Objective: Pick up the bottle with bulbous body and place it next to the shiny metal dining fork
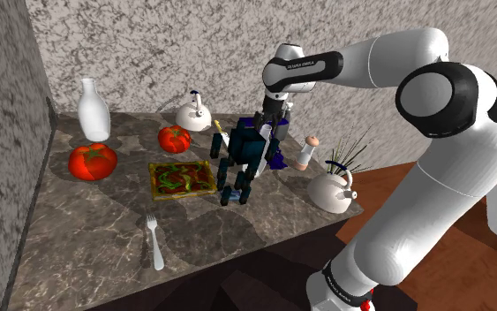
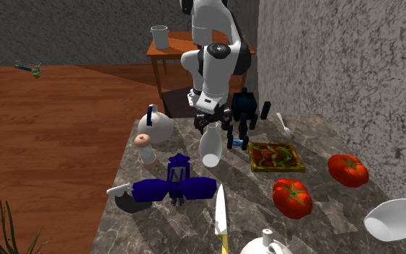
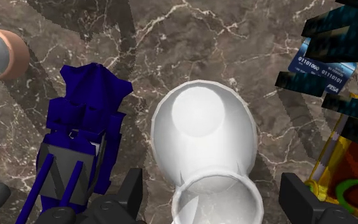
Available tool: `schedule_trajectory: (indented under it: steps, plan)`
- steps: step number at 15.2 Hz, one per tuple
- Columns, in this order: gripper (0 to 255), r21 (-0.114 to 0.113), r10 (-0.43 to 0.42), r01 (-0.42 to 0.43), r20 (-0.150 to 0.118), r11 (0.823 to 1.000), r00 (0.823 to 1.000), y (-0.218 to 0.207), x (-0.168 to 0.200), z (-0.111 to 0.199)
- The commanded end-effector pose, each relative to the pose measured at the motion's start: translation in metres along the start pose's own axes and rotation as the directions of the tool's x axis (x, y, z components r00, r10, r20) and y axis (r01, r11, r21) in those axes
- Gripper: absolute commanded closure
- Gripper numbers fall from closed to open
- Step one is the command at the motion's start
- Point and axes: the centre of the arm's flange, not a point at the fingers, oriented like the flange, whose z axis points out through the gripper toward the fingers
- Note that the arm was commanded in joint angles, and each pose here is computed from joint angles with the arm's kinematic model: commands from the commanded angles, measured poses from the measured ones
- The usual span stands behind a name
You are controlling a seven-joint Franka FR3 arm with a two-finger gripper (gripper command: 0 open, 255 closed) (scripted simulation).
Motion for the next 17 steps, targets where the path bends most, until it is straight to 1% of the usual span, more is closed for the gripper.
schedule_trajectory:
  steps: [1,4,5,14,17]
  plan:
    - [0,0.0,0.0,0.0,0.0,1.0,1.0,0.0,0.0,0.0]
    - [0,0.0,0.0,0.0,0.0,1.0,1.0,0.0,0.0,0.0]
    - [255,0.0,0.0,0.0,0.0,1.0,1.0,0.0,0.0,0.0]
    - [255,0.0,0.0,0.0,0.0,1.0,1.0,0.0,0.0,0.0]
    - [255,0.0,0.0,0.0,0.0,1.0,1.0,0.0,-0.001,-0.015]
